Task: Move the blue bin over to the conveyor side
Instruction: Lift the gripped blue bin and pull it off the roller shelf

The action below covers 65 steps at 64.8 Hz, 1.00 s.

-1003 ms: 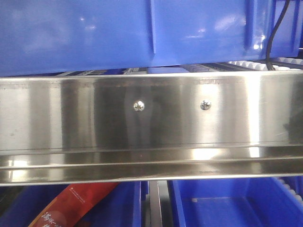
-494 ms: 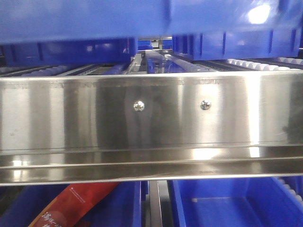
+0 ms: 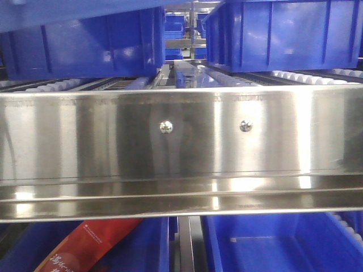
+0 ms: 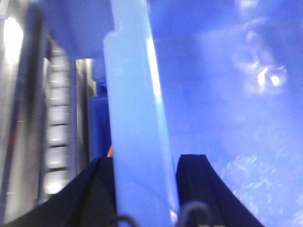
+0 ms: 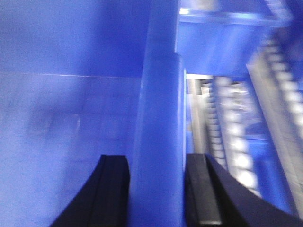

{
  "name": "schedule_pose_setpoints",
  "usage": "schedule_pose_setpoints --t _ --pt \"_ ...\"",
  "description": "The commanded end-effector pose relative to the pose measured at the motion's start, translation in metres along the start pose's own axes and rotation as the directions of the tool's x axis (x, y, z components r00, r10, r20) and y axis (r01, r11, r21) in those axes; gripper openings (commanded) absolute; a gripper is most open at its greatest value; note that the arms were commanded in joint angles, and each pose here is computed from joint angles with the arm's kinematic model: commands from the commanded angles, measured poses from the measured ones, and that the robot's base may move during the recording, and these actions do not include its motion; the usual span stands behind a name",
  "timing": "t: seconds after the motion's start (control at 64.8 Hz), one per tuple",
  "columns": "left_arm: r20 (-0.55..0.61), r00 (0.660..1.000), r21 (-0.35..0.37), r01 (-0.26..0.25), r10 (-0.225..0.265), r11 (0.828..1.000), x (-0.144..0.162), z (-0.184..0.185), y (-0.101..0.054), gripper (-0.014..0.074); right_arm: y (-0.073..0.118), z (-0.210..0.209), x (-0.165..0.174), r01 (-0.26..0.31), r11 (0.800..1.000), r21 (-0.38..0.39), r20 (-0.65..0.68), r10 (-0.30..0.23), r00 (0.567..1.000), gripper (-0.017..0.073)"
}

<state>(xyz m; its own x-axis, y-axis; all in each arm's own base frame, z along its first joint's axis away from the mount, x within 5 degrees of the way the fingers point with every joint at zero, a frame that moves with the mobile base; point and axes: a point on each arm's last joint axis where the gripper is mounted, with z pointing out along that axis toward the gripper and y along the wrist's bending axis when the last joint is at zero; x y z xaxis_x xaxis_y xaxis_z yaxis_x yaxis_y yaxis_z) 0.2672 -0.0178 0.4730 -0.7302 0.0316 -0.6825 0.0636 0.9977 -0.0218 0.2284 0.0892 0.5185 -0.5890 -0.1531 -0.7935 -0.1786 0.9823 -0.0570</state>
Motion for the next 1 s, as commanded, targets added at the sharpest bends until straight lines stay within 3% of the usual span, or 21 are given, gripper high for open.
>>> schedule_pose_setpoints --t 0.0,0.185,0.309,0.617,0.988 --pt "0.099 0.995 0.081 -0.014 0.006 0.997 -0.005 -0.016 -0.023 -0.0016 0.003 -0.01 0.001 0.011 0.998 -0.056 0.088 -0.006 0.996 -0.0075" --pt "0.098 0.994 0.106 -0.048 0.037 0.993 -0.002 -0.018 -0.048 -0.0016 0.002 0.002 0.023 0.034 0.999 -0.031 0.011 -0.034 0.999 -0.0075" --pt "0.104 0.993 0.112 -0.063 0.051 0.992 0.0 -0.02 -0.056 -0.0016 0.003 0.013 0.031 0.048 0.999 -0.022 -0.036 -0.049 0.998 -0.0075" --pt "0.183 0.982 0.089 -0.056 0.039 0.994 -0.001 -0.048 -0.05 -0.0016 0.005 0.022 0.038 0.058 0.998 -0.019 -0.074 -0.059 0.996 -0.0075" --pt "0.182 0.982 0.057 -0.062 0.051 0.996 -0.001 -0.046 -0.047 -0.0016 0.005 0.022 0.038 0.058 0.998 -0.018 -0.074 -0.06 0.996 -0.0075"
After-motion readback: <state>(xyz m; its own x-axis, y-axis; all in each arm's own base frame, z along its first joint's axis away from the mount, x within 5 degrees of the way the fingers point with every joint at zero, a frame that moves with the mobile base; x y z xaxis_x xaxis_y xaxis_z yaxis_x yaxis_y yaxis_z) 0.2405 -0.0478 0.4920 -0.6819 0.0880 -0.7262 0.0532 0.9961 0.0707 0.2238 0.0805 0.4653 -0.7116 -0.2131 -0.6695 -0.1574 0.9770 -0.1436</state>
